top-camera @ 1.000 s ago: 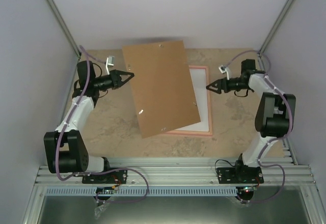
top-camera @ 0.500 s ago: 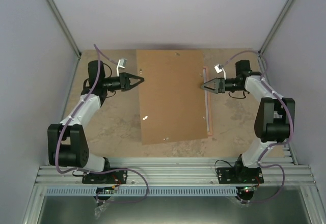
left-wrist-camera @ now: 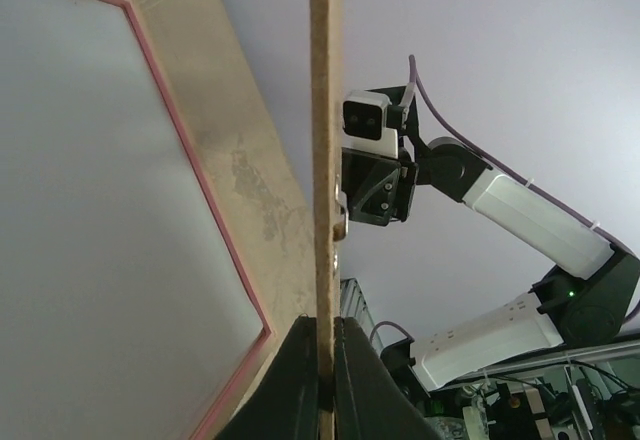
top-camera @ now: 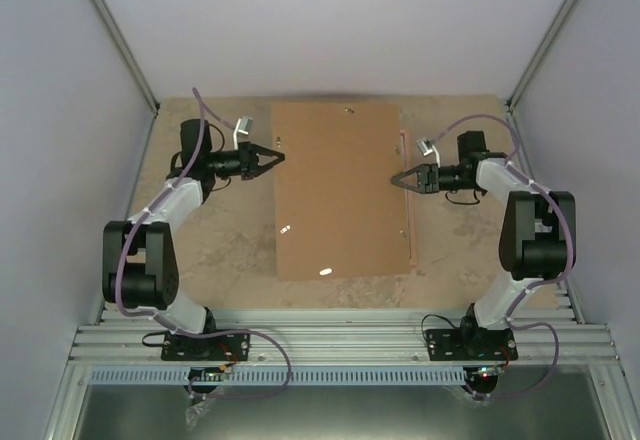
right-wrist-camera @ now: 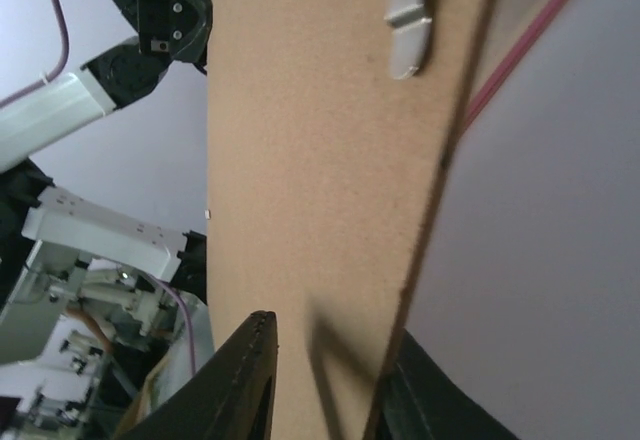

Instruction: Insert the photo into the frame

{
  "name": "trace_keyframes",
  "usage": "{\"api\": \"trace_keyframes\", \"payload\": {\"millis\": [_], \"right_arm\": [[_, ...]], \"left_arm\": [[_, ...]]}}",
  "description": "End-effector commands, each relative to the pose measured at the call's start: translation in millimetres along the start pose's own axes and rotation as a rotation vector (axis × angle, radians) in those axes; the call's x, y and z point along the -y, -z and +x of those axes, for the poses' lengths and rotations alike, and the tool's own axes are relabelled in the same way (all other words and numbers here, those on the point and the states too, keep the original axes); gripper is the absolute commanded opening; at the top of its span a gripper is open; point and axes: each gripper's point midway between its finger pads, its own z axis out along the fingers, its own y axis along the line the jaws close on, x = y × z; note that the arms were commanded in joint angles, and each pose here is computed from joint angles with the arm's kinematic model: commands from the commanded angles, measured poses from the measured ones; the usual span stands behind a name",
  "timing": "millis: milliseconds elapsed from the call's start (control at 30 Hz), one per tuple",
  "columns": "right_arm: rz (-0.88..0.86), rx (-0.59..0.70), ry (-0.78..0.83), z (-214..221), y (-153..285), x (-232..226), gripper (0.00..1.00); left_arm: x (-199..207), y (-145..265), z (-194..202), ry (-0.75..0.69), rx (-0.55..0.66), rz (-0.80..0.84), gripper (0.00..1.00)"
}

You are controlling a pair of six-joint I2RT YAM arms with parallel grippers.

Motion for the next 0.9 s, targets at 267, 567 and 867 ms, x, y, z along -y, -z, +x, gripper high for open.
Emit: {"api": "trace_keyframes", "payload": {"millis": [267, 567, 867], "right_arm": [[-0.083, 0.019, -0.066, -7.1, -7.0, 5.6, 0.01], [0.001, 0.042, -0.152, -15.0, -13.4, 40.9, 0.01], [0.072, 0.041, -0.191, -12.2, -23.0, 78.0, 0.01]], "left_arm": [[-31.9, -10.2, -30.1, -0.040, 0.032, -0.108, 0.00], [-86.3, -10.9, -43.2, -0.022, 0.024, -0.307, 0.13], [-135.0, -10.4, -43.9, 0.016, -0.011, -0.444, 0.26]]}}
